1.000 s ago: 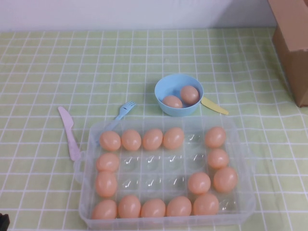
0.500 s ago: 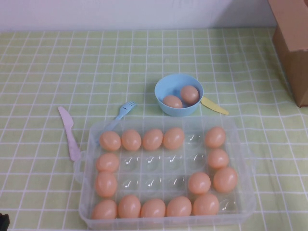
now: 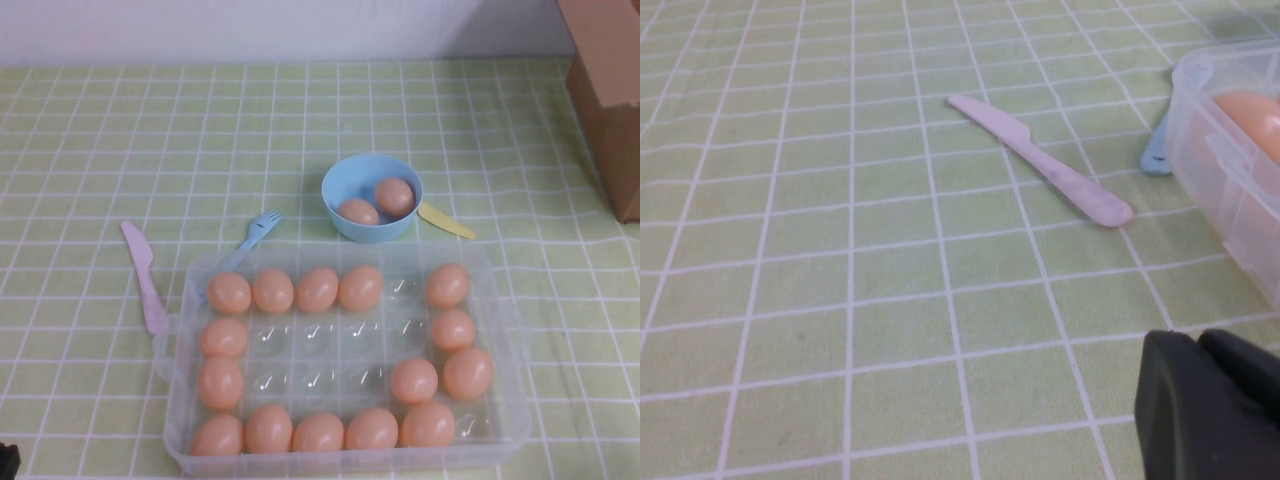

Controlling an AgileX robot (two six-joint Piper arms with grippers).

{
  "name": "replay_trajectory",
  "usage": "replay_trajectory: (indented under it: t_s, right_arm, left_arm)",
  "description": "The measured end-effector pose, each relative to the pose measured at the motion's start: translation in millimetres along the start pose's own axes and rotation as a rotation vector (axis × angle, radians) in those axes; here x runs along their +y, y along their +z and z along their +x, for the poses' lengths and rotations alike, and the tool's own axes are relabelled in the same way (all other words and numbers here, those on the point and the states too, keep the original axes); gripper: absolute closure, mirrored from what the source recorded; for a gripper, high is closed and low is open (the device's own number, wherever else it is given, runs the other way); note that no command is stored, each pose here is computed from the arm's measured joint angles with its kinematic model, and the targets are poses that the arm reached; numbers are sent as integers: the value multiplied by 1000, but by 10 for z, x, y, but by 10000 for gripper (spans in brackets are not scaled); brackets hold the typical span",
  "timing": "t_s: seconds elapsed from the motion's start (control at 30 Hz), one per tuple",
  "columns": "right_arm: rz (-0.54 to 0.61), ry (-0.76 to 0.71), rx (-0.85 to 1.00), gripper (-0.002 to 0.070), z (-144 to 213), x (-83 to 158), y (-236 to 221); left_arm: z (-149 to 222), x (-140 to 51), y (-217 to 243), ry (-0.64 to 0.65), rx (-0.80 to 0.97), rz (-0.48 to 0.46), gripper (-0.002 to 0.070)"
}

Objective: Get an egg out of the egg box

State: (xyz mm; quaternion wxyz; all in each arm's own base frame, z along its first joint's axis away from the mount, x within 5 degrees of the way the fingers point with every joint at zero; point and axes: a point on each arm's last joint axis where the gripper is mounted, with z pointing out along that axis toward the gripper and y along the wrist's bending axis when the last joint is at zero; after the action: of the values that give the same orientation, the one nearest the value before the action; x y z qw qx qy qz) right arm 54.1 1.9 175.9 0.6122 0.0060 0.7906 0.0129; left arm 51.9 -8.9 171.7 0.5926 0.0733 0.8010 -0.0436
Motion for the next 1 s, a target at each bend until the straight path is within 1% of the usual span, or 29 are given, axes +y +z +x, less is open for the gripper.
replay_trajectory:
  t_s: [0.17, 1.0]
  right_arm:
    - [-6, 8, 38, 694, 35, 6, -1]
    - [-7, 10, 42, 694, 38, 7, -1]
  left_arm:
    - [0, 0, 0, 0, 0, 0, 680]
    - [0, 0, 0, 1, 0, 0, 680]
